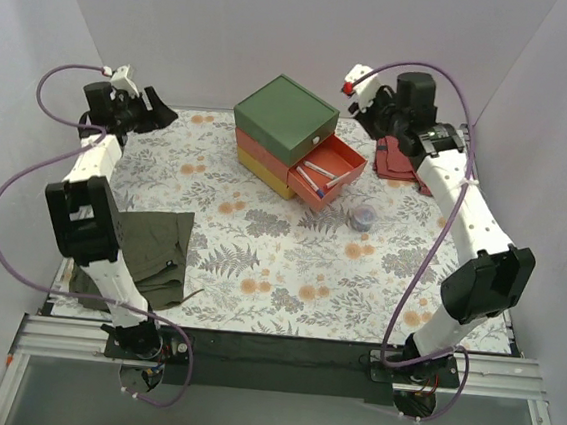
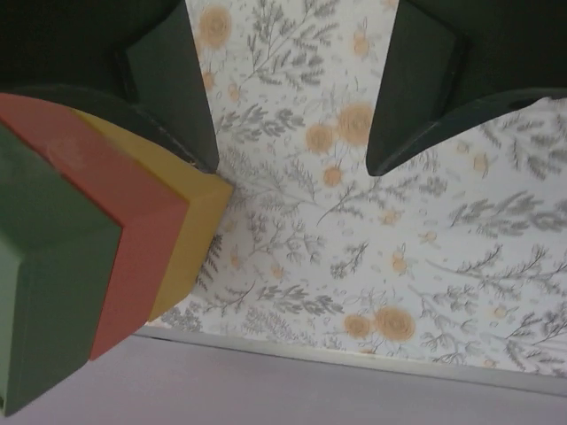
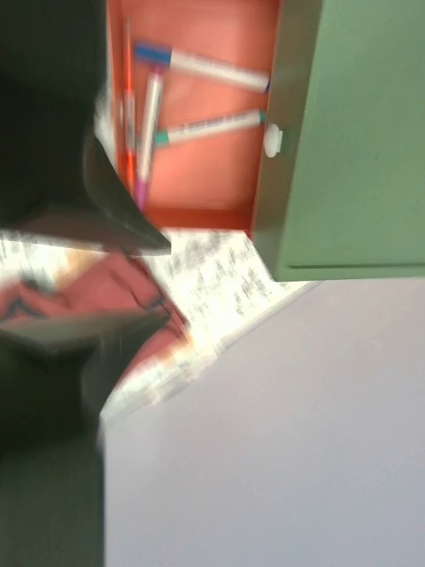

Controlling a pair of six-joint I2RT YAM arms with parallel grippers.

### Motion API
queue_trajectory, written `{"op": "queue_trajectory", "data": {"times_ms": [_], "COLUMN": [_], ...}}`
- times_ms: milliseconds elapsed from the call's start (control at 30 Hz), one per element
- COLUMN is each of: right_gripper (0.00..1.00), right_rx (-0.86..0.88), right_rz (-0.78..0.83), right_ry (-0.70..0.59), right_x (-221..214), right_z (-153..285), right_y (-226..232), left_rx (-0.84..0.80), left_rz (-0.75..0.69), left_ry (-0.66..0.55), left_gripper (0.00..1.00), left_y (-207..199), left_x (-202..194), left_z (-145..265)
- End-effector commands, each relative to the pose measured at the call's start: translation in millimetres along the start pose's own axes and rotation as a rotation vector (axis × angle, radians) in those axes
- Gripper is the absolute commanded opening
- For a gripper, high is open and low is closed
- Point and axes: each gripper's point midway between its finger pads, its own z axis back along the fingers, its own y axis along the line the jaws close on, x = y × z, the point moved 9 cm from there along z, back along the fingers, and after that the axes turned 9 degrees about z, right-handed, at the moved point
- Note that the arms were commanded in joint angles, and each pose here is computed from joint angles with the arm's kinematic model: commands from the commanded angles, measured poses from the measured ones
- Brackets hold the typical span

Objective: Sort the stationery into containers
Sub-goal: Place the pen in the drawer, then close the drawer in the storage box.

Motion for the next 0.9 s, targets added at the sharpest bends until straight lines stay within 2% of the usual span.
{"op": "queue_trajectory", "data": {"times_ms": [0, 33, 67, 100, 133, 167, 200, 300, 400, 433, 533, 833, 867], "right_gripper": [0.22, 0.14, 0.02, 0.01, 0.01, 0.01, 0.01, 0.01, 0.01, 0.01, 0.01, 0.01, 0.01], "right_rx": [0.157, 0.187, 0.259, 0.295, 0.338, 0.432, 0.454, 0.523, 0.52, 0.515, 0.529, 0.572, 0.581], "right_rz": [-0.529, -0.608, -0.707, -0.872, -0.981, -1.096, -1.122, -1.116, -1.122, -1.118, -1.121, -1.1, -1.096], "right_ry": [0.098, 0.111, 0.098, 0.157, 0.173, 0.161, 0.162, 0.124, 0.148, 0.149, 0.155, 0.152, 0.15], "right_x": [-46, -58, -67, -93, -105, -116, -120, -120, -122, -123, -125, -113, -109], "right_z": [20, 20, 17, 18, 17, 10, 9, 2, -5, -6, -14, -57, -61], "right_y": [14, 17, 26, 37, 44, 55, 59, 71, 73, 72, 73, 79, 82], "left_rx": [-0.146, -0.158, -0.174, -0.184, -0.196, -0.194, -0.219, -0.346, -0.364, -0.319, -0.303, -0.462, -0.507], "left_rz": [0.035, 0.036, 0.036, 0.071, 0.054, 0.053, 0.023, -0.027, -0.026, -0.007, -0.024, -0.053, -0.072], "left_ry": [-0.085, -0.081, -0.08, -0.042, -0.067, -0.067, -0.037, -0.014, 0.036, 0.028, -0.005, 0.089, 0.118], "left_gripper": [0.54, 0.44, 0.3, 0.15, 0.0, 0.0, 0.0, 0.0, 0.0, 0.0, 0.0, 0.0, 0.0], "left_y": [-10, -9, -6, 6, 0, -1, -8, -34, -39, -30, -32, -54, -70], "left_x": [58, 61, 65, 54, 67, 65, 51, 33, 13, 5, 4, -21, -31], "left_z": [-45, -55, -68, -91, -100, -110, -127, -151, -184, -197, -208, -207, -210]}}
